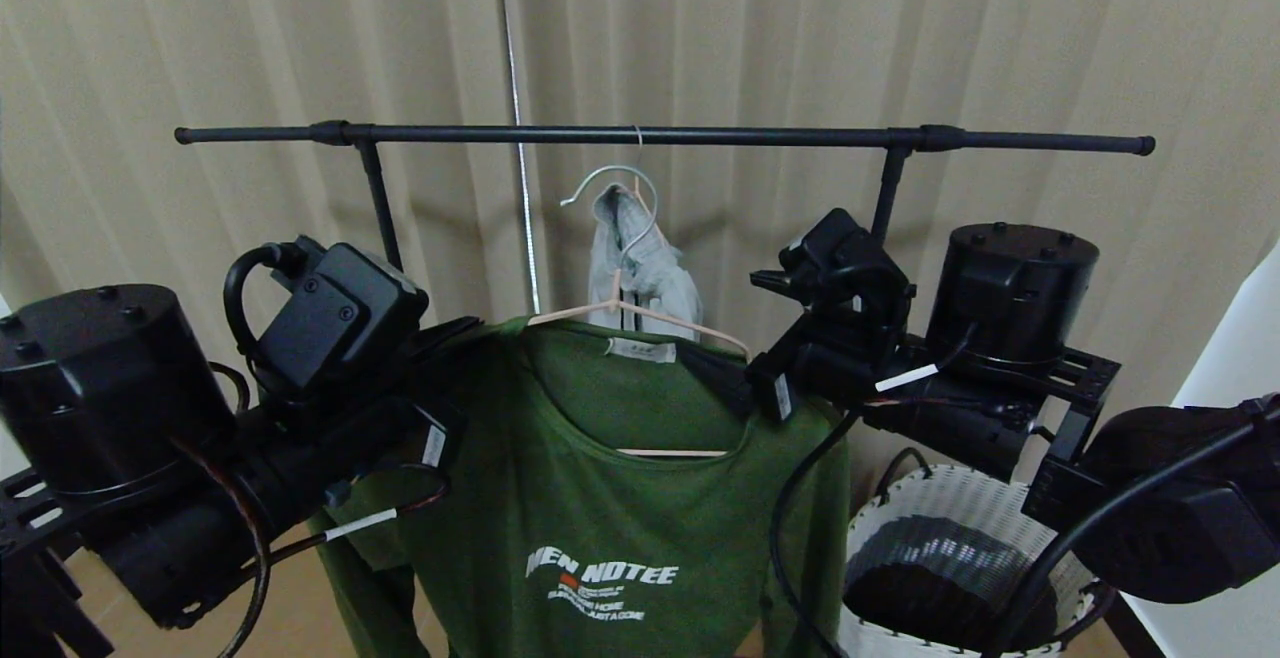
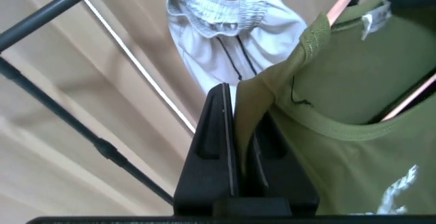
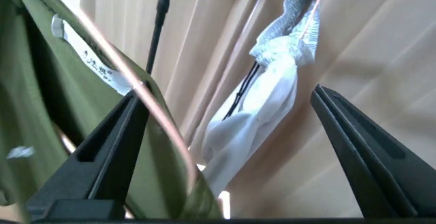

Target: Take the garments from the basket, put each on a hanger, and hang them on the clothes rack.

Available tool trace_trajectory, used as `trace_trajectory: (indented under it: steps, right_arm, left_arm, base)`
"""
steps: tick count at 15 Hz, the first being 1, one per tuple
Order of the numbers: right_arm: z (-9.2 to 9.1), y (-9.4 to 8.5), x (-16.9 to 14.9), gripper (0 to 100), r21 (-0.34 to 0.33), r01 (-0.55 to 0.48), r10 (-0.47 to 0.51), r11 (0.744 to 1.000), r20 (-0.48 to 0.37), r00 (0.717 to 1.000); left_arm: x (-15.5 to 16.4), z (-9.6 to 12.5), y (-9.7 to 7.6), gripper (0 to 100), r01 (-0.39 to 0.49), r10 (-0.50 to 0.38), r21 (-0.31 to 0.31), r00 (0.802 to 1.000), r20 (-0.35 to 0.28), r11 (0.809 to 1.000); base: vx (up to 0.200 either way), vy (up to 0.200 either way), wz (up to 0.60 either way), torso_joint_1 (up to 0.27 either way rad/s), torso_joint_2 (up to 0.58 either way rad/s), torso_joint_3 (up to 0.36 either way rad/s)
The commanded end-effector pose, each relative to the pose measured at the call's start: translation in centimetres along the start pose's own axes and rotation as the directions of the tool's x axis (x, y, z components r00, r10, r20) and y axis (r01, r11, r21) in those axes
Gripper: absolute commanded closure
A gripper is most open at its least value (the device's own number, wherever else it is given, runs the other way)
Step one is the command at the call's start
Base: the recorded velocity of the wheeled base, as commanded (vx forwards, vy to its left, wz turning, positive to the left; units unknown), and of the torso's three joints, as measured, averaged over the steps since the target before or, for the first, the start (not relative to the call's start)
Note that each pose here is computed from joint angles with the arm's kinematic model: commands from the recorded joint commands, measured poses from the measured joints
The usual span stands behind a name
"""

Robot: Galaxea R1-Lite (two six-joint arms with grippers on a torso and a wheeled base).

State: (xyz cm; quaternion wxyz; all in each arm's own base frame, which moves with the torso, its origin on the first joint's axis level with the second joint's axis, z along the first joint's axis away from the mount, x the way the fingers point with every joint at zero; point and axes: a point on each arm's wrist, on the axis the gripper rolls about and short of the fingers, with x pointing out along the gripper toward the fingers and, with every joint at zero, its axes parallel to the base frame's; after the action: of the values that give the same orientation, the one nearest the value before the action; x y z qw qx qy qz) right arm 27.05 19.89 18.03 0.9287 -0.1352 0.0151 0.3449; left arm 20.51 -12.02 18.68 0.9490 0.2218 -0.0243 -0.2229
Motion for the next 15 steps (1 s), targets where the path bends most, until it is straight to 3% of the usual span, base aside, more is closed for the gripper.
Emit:
trace_trajectory:
  steps: [1, 12, 13, 15]
  right_arm:
    - [-0.01, 0.09, -0.02, 100, 0.0, -0.002, 0.002, 1.0, 0.0, 1.0]
    - [0.49, -0.02, -0.26, 100, 0.002, 0.004, -0.004, 1.0, 0.036, 0.999]
    - [0.49, -0.02, -0.26, 100, 0.002, 0.004, -0.004, 1.0, 0.036, 0.999]
    - [0.58, -0.08, -0.43, 100, 0.001, 0.009, -0.009, 1.0, 0.049, 0.999]
  left_arm:
    - [-0.04, 0.05, -0.01, 100, 0.0, 0.0, -0.001, 1.0, 0.003, 1.0]
    - [-0.01, 0.12, 0.02, 100, 0.0, 0.0, -0.012, 1.0, 0.006, 1.0]
    - [-0.01, 0.12, 0.02, 0, 0.0, 0.0, -0.012, 1.0, 0.006, 1.0]
    - [-0.09, 0.03, -0.02, 0, 0.004, -0.004, -0.011, 1.0, 0.003, 1.0]
  base:
    - [0.0, 0.0, 0.0, 0.0, 0.0, 0.0]
    - [0.0, 0.0, 0.0, 0.0, 0.0, 0.0]
    - [0.0, 0.0, 0.0, 0.0, 0.0, 0.0]
    - [0.0, 0.0, 0.0, 0.0, 0.0, 0.0]
